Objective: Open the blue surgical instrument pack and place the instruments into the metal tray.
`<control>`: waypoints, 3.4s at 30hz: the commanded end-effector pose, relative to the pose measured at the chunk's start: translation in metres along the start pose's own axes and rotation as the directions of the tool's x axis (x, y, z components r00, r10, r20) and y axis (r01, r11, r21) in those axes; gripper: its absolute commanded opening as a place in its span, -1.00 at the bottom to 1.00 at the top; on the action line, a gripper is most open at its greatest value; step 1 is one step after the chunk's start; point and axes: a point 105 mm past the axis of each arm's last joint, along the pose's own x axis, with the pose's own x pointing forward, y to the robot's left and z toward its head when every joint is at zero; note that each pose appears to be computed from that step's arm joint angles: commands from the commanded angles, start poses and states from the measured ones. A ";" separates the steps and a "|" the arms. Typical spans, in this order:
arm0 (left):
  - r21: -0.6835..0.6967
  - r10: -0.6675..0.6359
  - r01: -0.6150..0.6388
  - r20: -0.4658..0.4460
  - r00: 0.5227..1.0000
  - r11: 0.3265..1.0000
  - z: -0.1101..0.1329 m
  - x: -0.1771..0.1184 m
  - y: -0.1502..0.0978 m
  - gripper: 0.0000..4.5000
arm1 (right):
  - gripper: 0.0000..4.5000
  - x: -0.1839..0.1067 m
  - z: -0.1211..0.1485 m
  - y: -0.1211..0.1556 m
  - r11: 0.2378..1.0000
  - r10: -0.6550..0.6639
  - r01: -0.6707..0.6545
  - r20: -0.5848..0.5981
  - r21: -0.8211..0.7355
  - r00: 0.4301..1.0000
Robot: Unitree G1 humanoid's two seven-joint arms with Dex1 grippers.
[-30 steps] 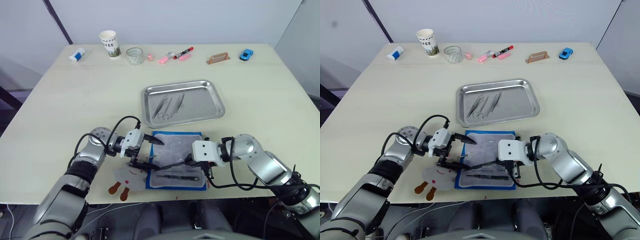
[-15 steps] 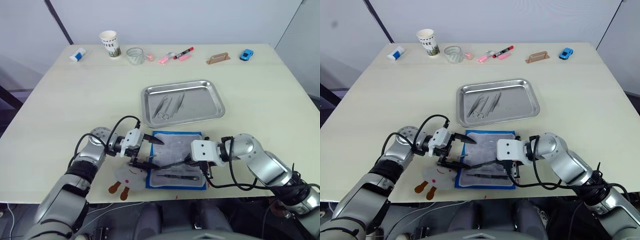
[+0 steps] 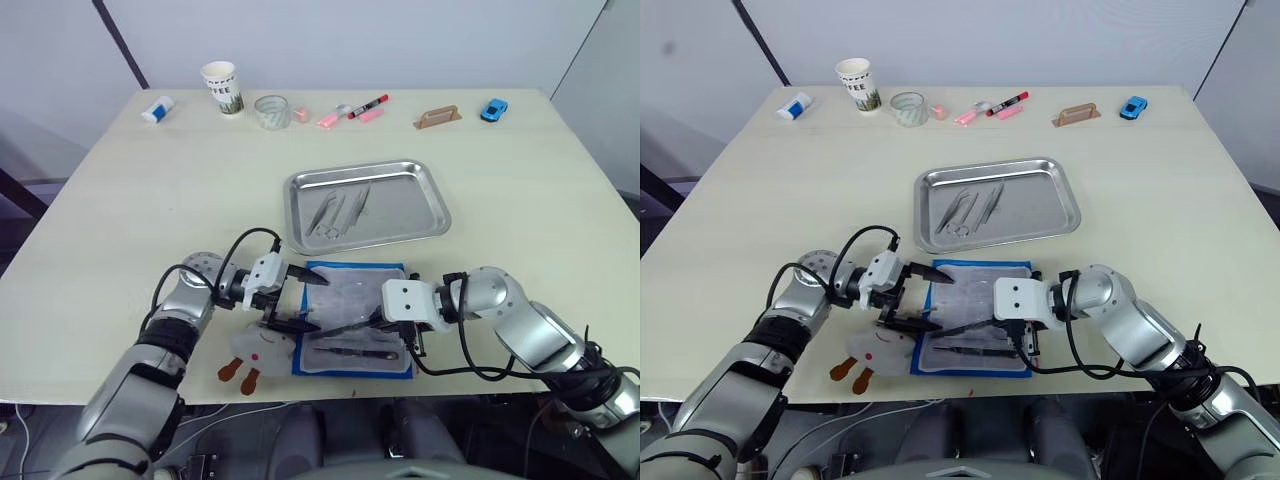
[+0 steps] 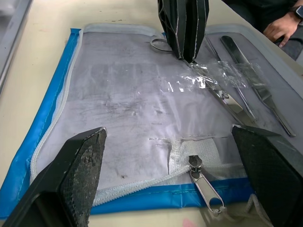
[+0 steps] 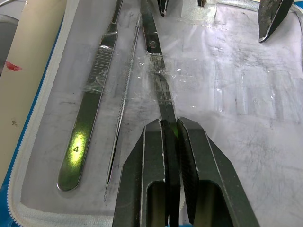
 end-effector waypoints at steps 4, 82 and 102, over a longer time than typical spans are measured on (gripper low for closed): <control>-0.034 -0.052 0.051 -0.042 0.998 0.998 -0.011 -0.002 -0.010 1.00 | -0.99 -0.001 0.002 0.001 1.000 0.005 -0.005 0.001 -0.015 1.000; -0.046 -0.019 0.023 0.070 0.997 0.999 0.006 -0.002 -0.005 1.00 | -0.99 -0.008 -0.004 0.009 0.988 0.025 -0.014 -0.068 0.155 0.997; -0.015 -0.106 0.107 0.043 0.993 0.994 0.002 0.003 -0.024 1.00 | -0.99 -0.006 -0.009 0.007 0.983 0.013 0.002 -0.080 0.181 0.997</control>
